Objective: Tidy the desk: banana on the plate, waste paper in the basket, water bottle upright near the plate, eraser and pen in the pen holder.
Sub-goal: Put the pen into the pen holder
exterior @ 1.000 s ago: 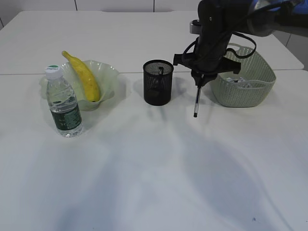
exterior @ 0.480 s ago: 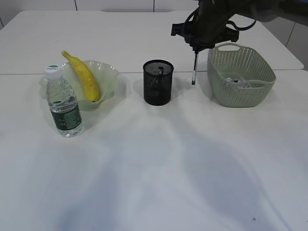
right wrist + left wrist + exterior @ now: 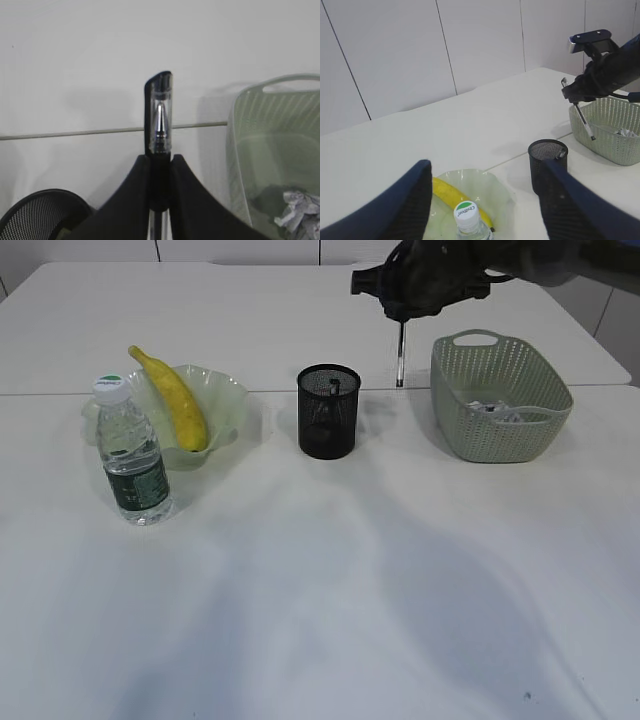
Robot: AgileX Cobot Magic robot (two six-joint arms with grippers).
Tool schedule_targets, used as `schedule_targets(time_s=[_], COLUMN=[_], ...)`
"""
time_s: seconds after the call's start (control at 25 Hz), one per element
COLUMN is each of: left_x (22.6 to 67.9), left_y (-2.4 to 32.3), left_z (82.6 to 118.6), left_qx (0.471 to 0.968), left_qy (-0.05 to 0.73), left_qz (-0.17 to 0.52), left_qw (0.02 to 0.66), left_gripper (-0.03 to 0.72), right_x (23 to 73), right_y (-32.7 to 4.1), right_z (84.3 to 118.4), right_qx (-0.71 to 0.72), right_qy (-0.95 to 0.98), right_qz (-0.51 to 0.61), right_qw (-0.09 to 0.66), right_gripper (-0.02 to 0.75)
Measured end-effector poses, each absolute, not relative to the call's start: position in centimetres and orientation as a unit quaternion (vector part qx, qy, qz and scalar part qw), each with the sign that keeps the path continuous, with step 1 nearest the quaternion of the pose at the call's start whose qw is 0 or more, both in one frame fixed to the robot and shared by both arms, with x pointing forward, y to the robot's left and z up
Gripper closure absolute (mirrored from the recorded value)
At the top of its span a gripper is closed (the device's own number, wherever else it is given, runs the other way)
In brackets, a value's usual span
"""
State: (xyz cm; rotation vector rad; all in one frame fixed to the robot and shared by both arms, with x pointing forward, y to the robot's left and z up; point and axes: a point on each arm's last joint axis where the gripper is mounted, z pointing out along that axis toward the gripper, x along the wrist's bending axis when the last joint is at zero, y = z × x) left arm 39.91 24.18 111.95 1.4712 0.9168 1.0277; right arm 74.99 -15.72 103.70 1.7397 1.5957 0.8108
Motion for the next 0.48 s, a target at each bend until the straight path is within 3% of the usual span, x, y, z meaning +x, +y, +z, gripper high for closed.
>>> schedule_targets(time_s=[0.48], left_x=[39.9], left_y=[24.2], left_z=[112.0], left_qx=[0.617], left_qy=[0.385], left_qz=[0.431], left_qw=[0.534], left_gripper=[0.214], right_x=[75.9], right_y=[-15.1], right_z=[105.0], right_qx=[0.595], right_qy=[0.613], right_qz=[0.373], right_qw=[0.362], right_gripper=[0.676])
